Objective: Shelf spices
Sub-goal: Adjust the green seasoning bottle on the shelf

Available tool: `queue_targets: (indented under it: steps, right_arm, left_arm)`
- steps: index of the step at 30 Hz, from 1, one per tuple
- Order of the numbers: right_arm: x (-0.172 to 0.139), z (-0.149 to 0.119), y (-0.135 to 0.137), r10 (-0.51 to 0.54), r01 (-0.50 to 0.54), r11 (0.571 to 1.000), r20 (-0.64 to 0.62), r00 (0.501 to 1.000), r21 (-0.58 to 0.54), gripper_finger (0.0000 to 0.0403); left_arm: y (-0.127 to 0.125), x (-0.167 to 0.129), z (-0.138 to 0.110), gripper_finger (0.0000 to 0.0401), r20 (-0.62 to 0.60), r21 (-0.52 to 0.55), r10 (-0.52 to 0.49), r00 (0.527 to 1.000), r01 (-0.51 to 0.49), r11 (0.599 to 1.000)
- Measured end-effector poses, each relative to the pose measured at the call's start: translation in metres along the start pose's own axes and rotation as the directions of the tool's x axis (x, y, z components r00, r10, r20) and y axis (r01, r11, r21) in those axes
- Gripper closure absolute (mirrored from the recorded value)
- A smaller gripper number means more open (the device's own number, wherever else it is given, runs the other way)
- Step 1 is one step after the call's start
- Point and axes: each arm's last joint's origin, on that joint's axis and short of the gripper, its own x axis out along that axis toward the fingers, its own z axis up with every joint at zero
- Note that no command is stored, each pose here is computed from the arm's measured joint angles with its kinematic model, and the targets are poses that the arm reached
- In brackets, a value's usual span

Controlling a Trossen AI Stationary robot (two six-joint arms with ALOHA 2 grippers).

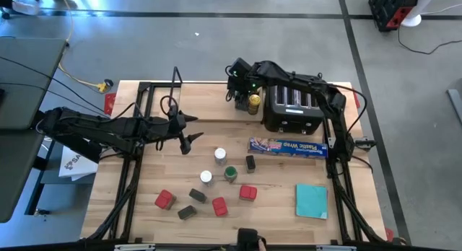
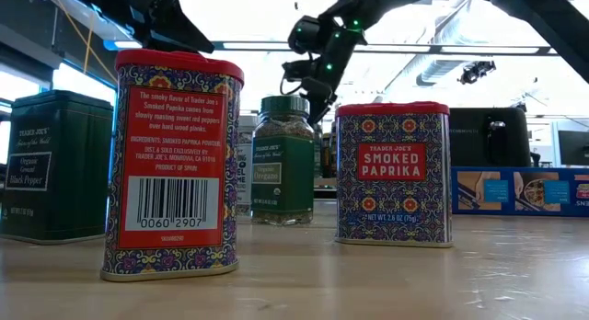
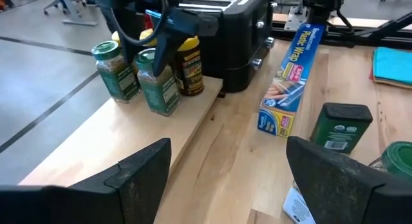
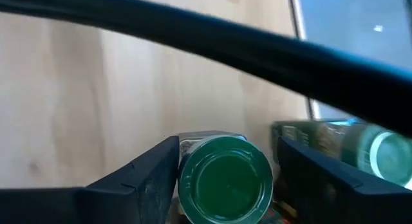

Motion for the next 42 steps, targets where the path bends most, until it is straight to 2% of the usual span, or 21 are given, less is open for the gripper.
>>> queue_targets:
  steps: [3, 15, 25, 29, 31, 33, 35, 42]
  right_arm:
    - [0.000, 0.000, -0.001, -0.047, 0.046, 0.999, -0.019, 0.999, -0.018, 0.0146]
    - [-0.002, 0.003, -0.002, -0.087, 0.087, 0.994, 0.006, 0.996, -0.061, 0.0144]
    - [-0.034, 0.027, 0.005, -0.158, 0.166, 0.981, 0.080, 0.984, -0.104, 0.0144]
    - [-0.051, 0.031, 0.014, -0.133, 0.140, 0.982, 0.060, 0.989, -0.125, 0.0144]
    - [-0.056, 0.028, 0.016, -0.061, 0.064, 0.990, 0.032, 0.998, -0.122, 0.0145]
    - [-0.057, 0.023, 0.012, -0.002, 0.003, 0.996, 0.010, 1.000, -0.084, 0.0155]
    - [-0.057, 0.016, 0.005, 0.007, -0.008, 0.999, -0.033, 0.999, -0.036, 0.0175]
    - [-0.053, 0.009, -0.011, 0.068, -0.066, 0.995, -0.027, 0.997, 0.076, 0.0288]
  left_arm:
    - [0.000, 0.000, 0.000, 0.0098, 0.000, 0.000, 0.000, 1.000, 0.000, 1.000]
    - [0.000, 0.000, 0.000, 0.0098, -0.003, 0.002, -0.001, 1.000, 0.001, 1.000]
    - [0.000, 0.000, -0.002, 0.0098, -0.017, 0.001, -0.008, 1.000, 0.008, 1.000]
    - [-0.001, 0.000, -0.002, 0.0098, -0.025, -0.005, -0.029, 0.999, 0.029, 1.000]
    - [-0.001, 0.000, -0.003, 0.0098, -0.032, -0.009, -0.030, 0.999, 0.030, 1.000]
    - [-0.001, 0.000, -0.004, 0.0098, -0.040, -0.008, -0.031, 0.999, 0.031, 0.999]
    - [-0.002, -0.001, -0.005, 0.0098, -0.047, -0.002, -0.033, 0.998, 0.033, 0.999]
    - [-0.003, -0.002, -0.005, 0.0098, -0.046, 0.003, -0.026, 0.999, 0.026, 1.000]
